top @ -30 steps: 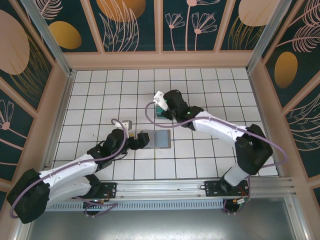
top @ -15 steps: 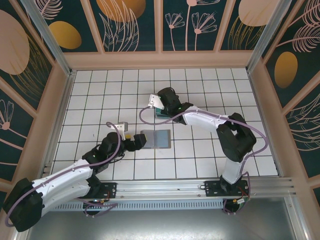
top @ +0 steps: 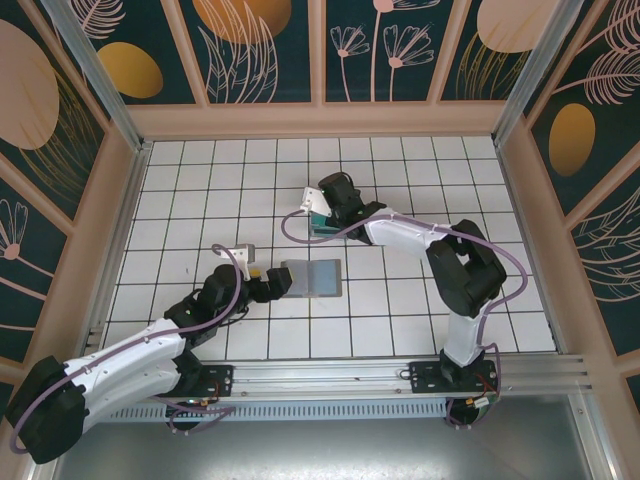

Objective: Take the credit cards out of the card holder

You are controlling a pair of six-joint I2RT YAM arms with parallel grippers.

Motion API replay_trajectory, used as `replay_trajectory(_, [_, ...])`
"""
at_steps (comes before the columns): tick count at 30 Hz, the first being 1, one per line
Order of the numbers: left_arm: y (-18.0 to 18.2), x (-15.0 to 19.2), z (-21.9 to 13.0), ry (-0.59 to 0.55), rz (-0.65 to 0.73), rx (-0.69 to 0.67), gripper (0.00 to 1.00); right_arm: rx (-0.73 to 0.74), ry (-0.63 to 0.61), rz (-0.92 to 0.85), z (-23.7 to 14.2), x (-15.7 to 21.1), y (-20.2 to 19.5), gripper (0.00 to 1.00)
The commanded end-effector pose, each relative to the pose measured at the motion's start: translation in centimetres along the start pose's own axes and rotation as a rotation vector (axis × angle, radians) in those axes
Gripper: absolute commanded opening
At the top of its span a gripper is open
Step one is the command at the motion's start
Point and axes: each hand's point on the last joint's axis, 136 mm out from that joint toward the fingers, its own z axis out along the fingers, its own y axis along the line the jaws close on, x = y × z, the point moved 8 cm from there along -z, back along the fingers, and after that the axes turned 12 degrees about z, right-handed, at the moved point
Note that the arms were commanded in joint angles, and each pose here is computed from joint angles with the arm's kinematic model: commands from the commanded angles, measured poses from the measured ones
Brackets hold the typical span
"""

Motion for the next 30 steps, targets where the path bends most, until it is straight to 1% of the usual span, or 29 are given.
replay_trajectory(1, [0.3, 0.3, 0.0, 0.005, 0.023, -0.018, 0.99, -0.025, 0.002, -0.016, 0.4, -0.2, 0.3, 0.00])
replay_trajectory(5, [0.4, 0.4, 0.0, 0.008, 0.024, -0.020, 0.98, 0.022, -0.015, -0.005, 0.0, -0.6, -0.3, 0.00])
replay_trajectory(9, [0.4, 0.3, 0.0, 0.005, 0.024, -0.020, 0.99, 0.050, -0.060, 0.015, -1.5, -1.4, -1.4, 0.00])
replay_trajectory(15, [0.4, 0.4, 0.1, 0.010, 0.023, -0.018, 0.98, 0.039, -0.099, 0.001, -2.9, -1.4, -1.1, 0.00])
replay_trajectory(23, [0.4, 0.5, 0.0, 0.014, 0.023, -0.016, 0.98, 0.002, -0.049, -0.025, -1.5, -0.4, 0.4, 0.00])
replay_trajectory(30, [0.6, 0.7, 0.0, 0.017, 0.023, -0.025, 0.99, -0.022, -0.018, -0.012, -0.2, 0.0, 0.8, 0.00])
